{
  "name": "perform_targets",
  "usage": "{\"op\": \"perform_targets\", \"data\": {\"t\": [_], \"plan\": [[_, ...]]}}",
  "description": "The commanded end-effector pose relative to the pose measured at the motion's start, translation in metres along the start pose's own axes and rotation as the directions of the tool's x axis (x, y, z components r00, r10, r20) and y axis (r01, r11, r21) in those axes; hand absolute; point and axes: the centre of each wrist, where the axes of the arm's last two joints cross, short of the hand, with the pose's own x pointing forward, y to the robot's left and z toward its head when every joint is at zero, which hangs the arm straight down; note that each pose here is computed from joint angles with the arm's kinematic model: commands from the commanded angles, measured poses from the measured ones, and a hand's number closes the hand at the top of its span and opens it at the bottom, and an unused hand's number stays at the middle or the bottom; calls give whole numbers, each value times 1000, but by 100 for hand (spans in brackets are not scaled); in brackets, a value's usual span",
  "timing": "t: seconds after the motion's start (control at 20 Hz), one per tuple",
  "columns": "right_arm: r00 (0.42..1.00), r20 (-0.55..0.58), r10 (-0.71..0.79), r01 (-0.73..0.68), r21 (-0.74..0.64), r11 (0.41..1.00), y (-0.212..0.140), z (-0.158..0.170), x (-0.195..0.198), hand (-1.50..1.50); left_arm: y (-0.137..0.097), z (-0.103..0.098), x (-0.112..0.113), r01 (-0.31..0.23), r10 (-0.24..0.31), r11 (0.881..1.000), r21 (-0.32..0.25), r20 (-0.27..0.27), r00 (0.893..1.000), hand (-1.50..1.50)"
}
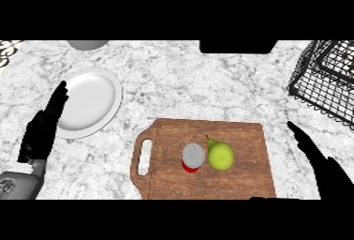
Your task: Pick the can from the cutting board and place it in the tiered basket
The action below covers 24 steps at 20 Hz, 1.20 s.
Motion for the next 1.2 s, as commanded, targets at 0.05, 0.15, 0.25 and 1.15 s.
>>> {"op": "perform_targets", "data": {"t": [0.05,0.15,0.25,1.15], "plan": [[986,-145,78,-78,11,997,-6,6,45,-150,4,-6,7,3,-2,1000,-27,24,1000,0],[983,-156,93,-89,34,995,-2,-1,56,-150,-13,-14,8,11,-11,1000,-1,26,1000,0],[976,-190,107,-90,96,991,11,-5,53,-150,-13,-11,0,1,-1,1000,-12,7,1000,0],[925,-287,249,-188,223,956,82,-49,64,-150,-9,-5,2,-16,16,1000,5,3,1000,0]]}}
